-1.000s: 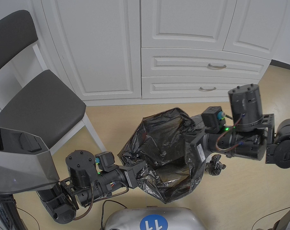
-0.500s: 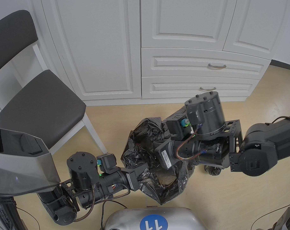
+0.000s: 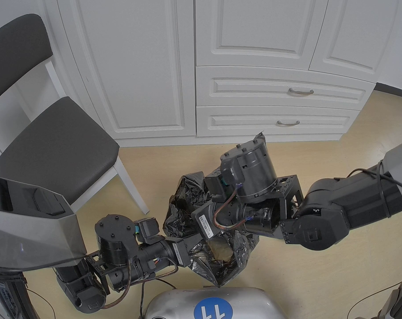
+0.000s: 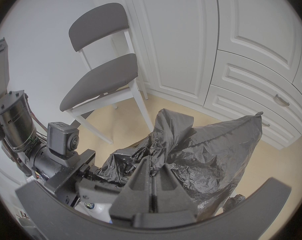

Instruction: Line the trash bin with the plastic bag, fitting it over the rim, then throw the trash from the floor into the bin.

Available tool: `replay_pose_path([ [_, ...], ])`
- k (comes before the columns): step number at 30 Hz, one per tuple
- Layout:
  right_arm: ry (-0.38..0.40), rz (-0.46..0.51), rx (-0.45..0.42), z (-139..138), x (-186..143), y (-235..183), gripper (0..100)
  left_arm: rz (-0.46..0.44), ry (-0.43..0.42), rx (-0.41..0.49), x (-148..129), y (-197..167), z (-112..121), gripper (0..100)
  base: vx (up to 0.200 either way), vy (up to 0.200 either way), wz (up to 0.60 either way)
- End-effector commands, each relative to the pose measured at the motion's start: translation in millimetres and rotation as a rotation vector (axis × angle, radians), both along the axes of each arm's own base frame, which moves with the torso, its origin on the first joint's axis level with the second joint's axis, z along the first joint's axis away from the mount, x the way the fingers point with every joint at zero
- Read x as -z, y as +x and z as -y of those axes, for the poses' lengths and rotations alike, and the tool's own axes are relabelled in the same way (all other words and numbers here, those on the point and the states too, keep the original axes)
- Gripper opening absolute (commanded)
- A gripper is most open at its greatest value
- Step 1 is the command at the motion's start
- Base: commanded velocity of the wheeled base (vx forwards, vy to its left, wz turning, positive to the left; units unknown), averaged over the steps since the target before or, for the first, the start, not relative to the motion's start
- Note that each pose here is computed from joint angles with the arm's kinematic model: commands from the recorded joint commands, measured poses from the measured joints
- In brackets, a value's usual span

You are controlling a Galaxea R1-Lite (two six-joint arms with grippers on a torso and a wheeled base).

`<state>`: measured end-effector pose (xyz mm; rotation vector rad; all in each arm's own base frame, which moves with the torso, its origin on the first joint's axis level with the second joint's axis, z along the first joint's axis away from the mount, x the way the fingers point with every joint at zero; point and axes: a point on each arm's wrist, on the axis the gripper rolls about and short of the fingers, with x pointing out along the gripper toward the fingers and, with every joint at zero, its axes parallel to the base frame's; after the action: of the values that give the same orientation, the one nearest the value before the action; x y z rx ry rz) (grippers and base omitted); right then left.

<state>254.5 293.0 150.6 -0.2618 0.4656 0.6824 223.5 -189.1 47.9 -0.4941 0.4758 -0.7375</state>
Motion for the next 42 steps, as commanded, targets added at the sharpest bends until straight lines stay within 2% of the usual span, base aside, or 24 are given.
replay_pose_path([
  [1,-0.003,-0.012,0.006,-8.2,6.7,4.8,0,-0.023,-0.007,-0.006,2.3,-1.0,0.1,100,0.0,0.0,0.0],
  [10,0.039,-0.138,0.094,-28.1,3.9,14.6,0,-0.079,0.009,-0.004,7.0,-13.9,-6.4,100,0.0,0.0,0.0],
  [15,0.045,-0.15,0.15,-41.2,4.0,17.4,0,-0.087,-0.01,-0.006,7.7,-10.6,-2.3,100,0.0,0.0,0.0],
  [26,0.036,-0.174,0.15,-53.2,13.3,18.4,0,-0.106,-0.039,-0.015,5.5,-10.2,-2.1,100,0.0,0.0,0.0],
  [32,0.074,-0.176,0.159,-62.2,9.3,13.7,0,-0.106,-0.039,-0.012,10.6,-4.9,4.3,100,0.0,0.0,0.0],
  [38,0.087,-0.166,0.158,-66.2,6.3,13.3,0,-0.089,-0.023,-0.089,21.2,3.9,17.0,100,0.0,0.0,0.0],
  [42,0.087,-0.166,0.158,-65.9,6.0,13.1,0,-0.087,-0.024,-0.095,22.9,6.2,18.9,100,0.0,0.0,0.0],
])
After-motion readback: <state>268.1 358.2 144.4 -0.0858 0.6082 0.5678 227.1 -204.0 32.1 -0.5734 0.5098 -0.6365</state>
